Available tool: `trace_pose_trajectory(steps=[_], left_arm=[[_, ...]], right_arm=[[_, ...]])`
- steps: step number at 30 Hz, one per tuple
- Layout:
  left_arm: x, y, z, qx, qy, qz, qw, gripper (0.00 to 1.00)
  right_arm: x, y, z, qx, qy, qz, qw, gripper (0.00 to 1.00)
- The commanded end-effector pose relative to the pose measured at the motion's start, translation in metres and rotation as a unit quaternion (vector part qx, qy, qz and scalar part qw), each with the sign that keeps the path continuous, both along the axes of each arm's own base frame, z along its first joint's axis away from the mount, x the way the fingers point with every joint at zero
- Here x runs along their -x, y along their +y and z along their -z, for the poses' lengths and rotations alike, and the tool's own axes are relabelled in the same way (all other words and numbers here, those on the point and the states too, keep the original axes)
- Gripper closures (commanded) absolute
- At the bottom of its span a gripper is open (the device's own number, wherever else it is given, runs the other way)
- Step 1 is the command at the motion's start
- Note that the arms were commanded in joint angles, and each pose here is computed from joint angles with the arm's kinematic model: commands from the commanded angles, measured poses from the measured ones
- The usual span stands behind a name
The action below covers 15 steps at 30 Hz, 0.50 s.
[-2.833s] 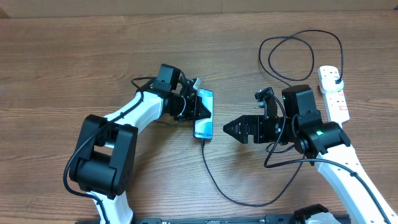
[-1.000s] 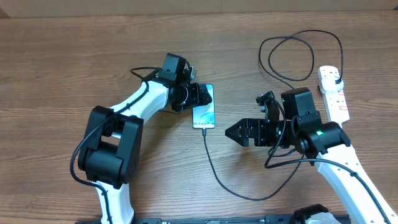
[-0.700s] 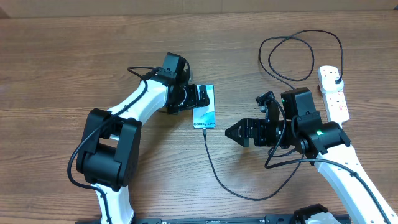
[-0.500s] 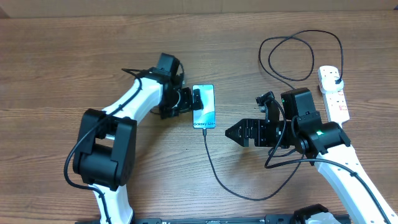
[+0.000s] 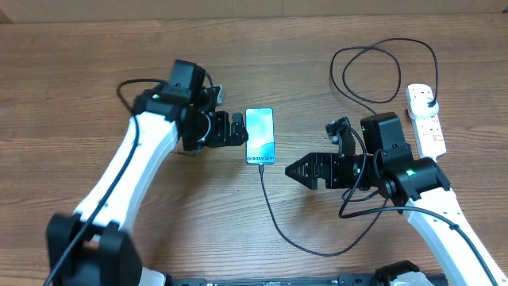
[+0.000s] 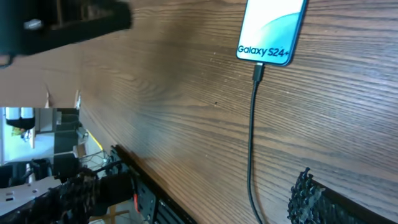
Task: Plug charger to phone and switch on socket
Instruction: 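Lower the phone screen-up onto the table with the left gripper, then move the right gripper over the white power strip's switch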
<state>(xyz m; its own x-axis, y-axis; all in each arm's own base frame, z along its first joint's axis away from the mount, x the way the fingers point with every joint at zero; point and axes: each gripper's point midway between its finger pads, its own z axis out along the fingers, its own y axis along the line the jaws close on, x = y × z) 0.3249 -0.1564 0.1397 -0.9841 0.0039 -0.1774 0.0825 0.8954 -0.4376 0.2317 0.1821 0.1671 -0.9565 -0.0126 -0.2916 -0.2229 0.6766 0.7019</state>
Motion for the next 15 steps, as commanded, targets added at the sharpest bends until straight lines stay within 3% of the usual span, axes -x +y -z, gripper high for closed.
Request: trace_pose_trajectory(steps=[1, 6, 12, 15], left_arm=[[0.016, -0.002, -0.030, 0.002, -0.051, 0.061, 0.997, 0.02], [0.034, -0.005, -0.057, 0.000, -0.099, 0.102, 0.990, 0.07], [0.035, 0.001, -0.063, -0.018, -0.110, 0.089, 0.990, 0.00], [0.038, 0.002, -0.061, -0.014, -0.095, 0.072, 0.993, 0.00]], right_arm=[[0.003, 0.005, -0.013, -0.022, -0.013, -0.013, 1.000, 0.00], [0.003, 0.006, -0.022, -0.029, -0.040, -0.025, 0.998, 0.00], [-0.017, -0.003, -0.028, -0.022, -0.084, -0.001, 0.996, 0.00], [-0.039, -0.024, -0.021, 0.032, -0.115, 0.046, 0.992, 0.00]])
